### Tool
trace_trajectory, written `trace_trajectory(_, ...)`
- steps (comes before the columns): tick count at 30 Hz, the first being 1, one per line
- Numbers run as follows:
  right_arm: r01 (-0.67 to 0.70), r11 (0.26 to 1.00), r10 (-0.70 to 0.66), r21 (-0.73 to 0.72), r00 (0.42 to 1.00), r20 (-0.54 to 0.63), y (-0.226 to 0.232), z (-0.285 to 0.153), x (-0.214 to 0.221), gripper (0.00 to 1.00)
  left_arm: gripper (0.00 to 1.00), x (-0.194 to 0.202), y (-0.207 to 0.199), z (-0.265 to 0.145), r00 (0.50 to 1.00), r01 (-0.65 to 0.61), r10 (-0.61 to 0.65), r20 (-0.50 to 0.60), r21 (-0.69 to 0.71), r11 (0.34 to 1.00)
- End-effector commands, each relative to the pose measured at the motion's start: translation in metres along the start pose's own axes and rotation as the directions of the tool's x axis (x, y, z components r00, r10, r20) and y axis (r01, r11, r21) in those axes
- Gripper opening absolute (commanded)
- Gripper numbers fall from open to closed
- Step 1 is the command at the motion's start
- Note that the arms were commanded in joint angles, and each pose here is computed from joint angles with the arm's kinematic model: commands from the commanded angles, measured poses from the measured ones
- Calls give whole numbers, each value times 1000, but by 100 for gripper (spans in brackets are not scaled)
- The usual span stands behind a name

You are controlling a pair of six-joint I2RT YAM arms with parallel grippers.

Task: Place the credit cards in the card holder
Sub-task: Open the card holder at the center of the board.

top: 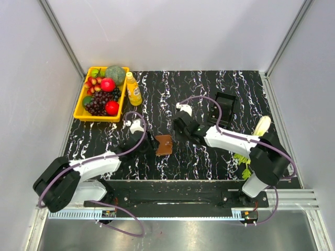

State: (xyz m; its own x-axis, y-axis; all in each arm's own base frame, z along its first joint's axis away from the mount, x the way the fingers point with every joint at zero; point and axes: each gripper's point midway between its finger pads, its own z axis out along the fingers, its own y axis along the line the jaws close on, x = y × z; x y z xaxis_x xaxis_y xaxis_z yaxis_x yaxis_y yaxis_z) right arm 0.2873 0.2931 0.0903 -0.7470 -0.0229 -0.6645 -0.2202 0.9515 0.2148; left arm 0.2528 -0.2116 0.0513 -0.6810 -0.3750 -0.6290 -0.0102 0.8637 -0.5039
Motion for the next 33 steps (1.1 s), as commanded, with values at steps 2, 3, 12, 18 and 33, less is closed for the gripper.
trace_trajectory(2, -2, 982, -10, -188, 998, -65, 51, 12, -3, 42, 54, -32, 2, -21, 995, 13, -9, 95, -46, 999)
trace_trajectory(3, 5, 981, -20, -193, 997, -75, 54, 16, -1, 40, 54, -33, 8, -25, 994, 26, -19, 104, -70, 997)
trace_trajectory(12, 88, 949, -114, -302, 991, -70, 105, 17, 2, 36, 56, -49, 32, -51, 982, 58, -34, 187, -126, 990)
trace_trajectory(18, 78, 961, -118, -266, 983, -138, 107, 36, 22, 35, 56, -54, 30, -53, 982, 48, -24, 188, -121, 991)
trace_trajectory(33, 154, 987, -157, -38, 983, -99, 58, 46, 21, 35, 56, -55, -7, -34, 990, -82, 85, 110, -26, 996)
